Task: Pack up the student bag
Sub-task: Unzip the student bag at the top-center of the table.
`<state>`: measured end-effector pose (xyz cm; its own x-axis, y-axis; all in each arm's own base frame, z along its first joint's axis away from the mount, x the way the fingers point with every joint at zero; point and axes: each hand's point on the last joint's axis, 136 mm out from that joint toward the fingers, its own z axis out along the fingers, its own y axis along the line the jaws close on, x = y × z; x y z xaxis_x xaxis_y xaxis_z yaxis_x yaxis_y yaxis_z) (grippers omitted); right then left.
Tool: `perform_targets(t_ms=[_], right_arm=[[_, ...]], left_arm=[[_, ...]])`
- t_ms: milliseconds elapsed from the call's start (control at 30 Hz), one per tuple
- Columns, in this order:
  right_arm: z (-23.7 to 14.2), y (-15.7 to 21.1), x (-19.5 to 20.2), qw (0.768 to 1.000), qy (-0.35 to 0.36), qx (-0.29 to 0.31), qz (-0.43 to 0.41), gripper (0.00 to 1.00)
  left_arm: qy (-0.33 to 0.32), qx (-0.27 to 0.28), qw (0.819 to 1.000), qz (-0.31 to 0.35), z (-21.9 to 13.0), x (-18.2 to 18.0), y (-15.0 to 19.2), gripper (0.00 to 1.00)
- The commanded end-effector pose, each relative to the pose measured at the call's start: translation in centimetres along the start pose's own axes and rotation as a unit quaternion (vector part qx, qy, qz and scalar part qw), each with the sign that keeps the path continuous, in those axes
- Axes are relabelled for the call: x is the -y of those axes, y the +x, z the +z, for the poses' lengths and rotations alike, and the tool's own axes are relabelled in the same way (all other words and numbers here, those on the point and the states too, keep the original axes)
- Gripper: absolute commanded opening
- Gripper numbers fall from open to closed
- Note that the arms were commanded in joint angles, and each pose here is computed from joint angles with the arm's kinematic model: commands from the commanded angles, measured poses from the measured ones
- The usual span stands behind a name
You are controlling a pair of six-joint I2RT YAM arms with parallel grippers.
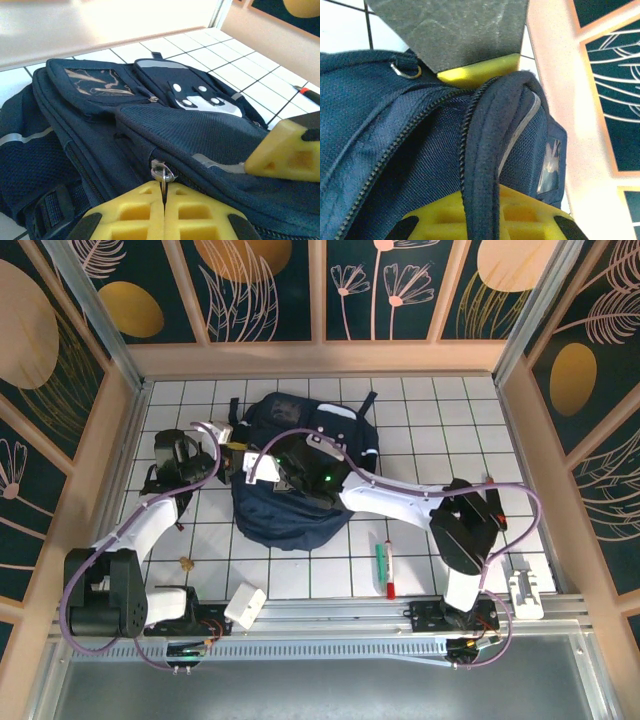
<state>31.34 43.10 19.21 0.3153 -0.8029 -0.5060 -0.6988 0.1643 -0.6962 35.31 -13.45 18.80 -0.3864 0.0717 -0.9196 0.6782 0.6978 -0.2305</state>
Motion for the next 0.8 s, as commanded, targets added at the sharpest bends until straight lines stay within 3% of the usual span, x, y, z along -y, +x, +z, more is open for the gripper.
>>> perform_targets(t_ms=[0,167,300,467,700,767], right_arm=[[-1.8,-2.5,2.4,0.998,0.002,0.058,0.004,0.00],[-3.3,-0.8,1.4,0.992,-0.069,0.071,-0.081,0.00],[-4.7,0.5,2.3,0.986,-0.066,0.076,-0.133,0.00],[-7.2,-0.1,0.9,0.967,-0.093,0.133,-0.194,0.00],[-8.0,-1.8,0.4,0.959,-0.094,0.178,-0.201,0.00],[-7.6,-2.0,1.1,0.962,-0.081,0.176,-0.190,0.00]], left_arm=[[0.018,0.010,0.999,0.043,-0.3,0.9,-1.9,0.00],[0.026,-0.044,0.995,0.089,1.6,-1.1,-1.9,0.00],[0.037,-0.065,0.990,0.121,2.8,-2.9,-1.9,0.00],[0.060,-0.113,0.976,0.178,4.6,-4.7,1.2,0.00],[0.072,-0.146,0.976,0.142,7.2,-7.0,4.5,0.00],[0.070,-0.139,0.979,0.132,7.4,-7.1,4.4,0.18]])
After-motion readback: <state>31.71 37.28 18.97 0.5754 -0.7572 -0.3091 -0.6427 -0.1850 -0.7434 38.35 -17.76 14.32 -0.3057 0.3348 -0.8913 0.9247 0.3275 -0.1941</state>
